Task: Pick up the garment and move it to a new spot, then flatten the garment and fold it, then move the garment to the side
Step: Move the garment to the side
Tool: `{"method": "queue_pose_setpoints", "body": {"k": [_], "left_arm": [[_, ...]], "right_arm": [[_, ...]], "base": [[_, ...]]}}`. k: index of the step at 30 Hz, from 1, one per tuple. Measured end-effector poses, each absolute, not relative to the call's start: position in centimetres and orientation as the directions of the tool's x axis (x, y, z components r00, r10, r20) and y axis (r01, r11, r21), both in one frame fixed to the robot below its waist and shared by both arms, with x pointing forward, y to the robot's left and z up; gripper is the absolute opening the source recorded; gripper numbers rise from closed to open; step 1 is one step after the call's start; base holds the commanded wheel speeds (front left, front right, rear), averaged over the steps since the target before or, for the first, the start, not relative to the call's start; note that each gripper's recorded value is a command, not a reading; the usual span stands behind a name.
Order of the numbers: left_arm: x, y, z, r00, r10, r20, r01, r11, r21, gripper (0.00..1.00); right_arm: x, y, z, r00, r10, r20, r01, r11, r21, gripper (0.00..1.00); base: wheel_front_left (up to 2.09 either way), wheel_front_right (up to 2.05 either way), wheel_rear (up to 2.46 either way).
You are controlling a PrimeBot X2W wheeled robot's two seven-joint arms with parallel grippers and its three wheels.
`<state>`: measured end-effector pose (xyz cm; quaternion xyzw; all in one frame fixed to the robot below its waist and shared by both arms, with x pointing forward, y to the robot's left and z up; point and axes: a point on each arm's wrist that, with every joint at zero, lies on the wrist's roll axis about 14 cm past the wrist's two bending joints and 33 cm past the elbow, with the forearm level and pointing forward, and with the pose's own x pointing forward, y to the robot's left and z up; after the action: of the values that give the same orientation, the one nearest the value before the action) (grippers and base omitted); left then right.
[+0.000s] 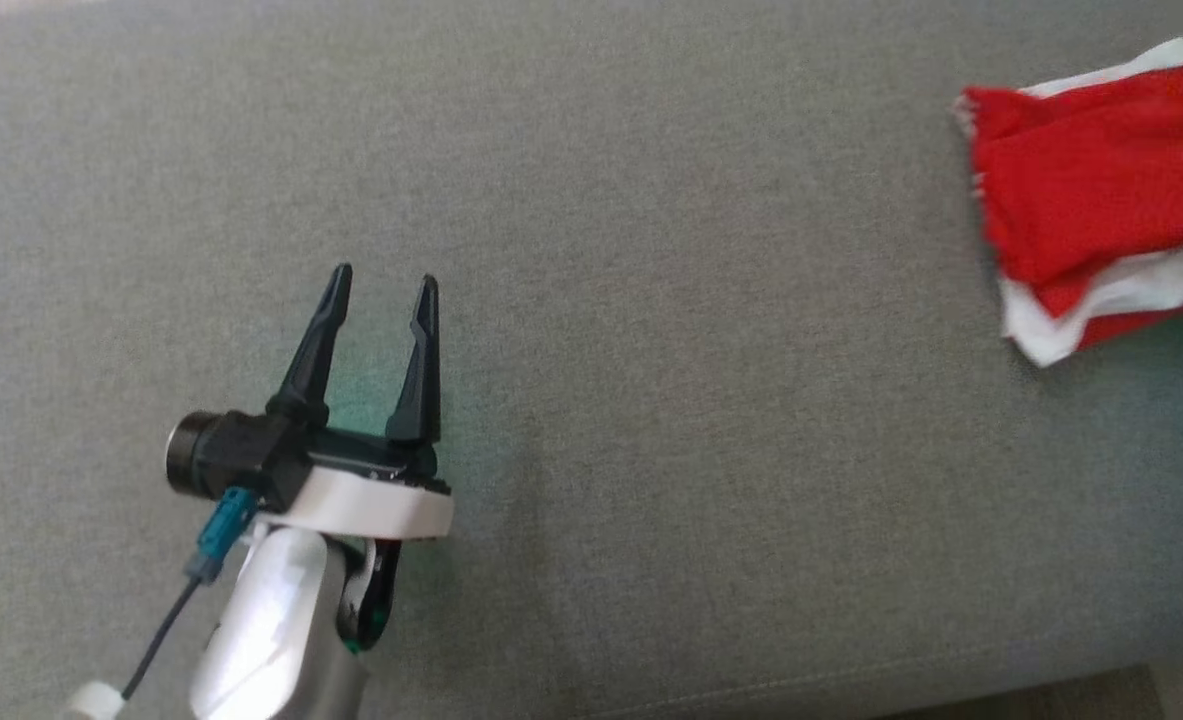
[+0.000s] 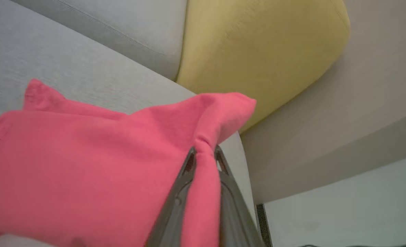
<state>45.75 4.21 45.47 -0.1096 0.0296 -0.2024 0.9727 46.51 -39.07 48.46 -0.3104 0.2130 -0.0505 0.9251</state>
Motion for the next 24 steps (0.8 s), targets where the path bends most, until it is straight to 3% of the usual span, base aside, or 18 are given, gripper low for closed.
{"method": "queue_pose_setpoints", "body": {"k": [13,14,15,16,17,24], "left_arm": [[46.8,5.4,44.4,0.929,-0.37,-0.032,0.353,0.908,-0.226,1.0],[46.8,5.5,44.4,0.929,-0.369,-0.031,0.353,0.908,-0.225,1.0],[46.8,5.5,44.5,0.929,-0.369,-0.03,0.353,0.908,-0.225,1.0],[46.7,5.5,44.5,0.929,-0.369,-0.029,0.353,0.908,-0.224,1.0],[46.7,5.5,44.6,0.929,-0.368,-0.028,0.353,0.909,-0.223,1.0],[46.5,5.6,45.9,0.931,-0.366,-0.002,0.357,0.91,-0.212,1.0]], "right_arm": [[47.3,-41.4,47.9,0.89,-0.281,-0.359,0.015,0.805,-0.593,0.0],[47.4,-41.5,48.1,0.892,-0.284,-0.351,0.022,0.803,-0.595,0.45],[47.4,-41.6,48.3,0.893,-0.29,-0.344,0.036,0.808,-0.588,0.52],[47.4,-41.6,48.3,0.894,-0.292,-0.34,0.045,0.813,-0.58,0.82],[47.4,-41.4,48.3,0.895,-0.291,-0.338,0.049,0.817,-0.574,1.0],[48.2,-39.6,50.4,0.93,-0.251,-0.269,0.066,0.833,-0.55,1.0]], "base": [[0.0,0.0,0.0],[0.0,0.0,0.0],[0.0,0.0,0.0],[0.0,0.0,0.0],[0.0,0.0,0.0],[0.0,0.0,0.0]]}}
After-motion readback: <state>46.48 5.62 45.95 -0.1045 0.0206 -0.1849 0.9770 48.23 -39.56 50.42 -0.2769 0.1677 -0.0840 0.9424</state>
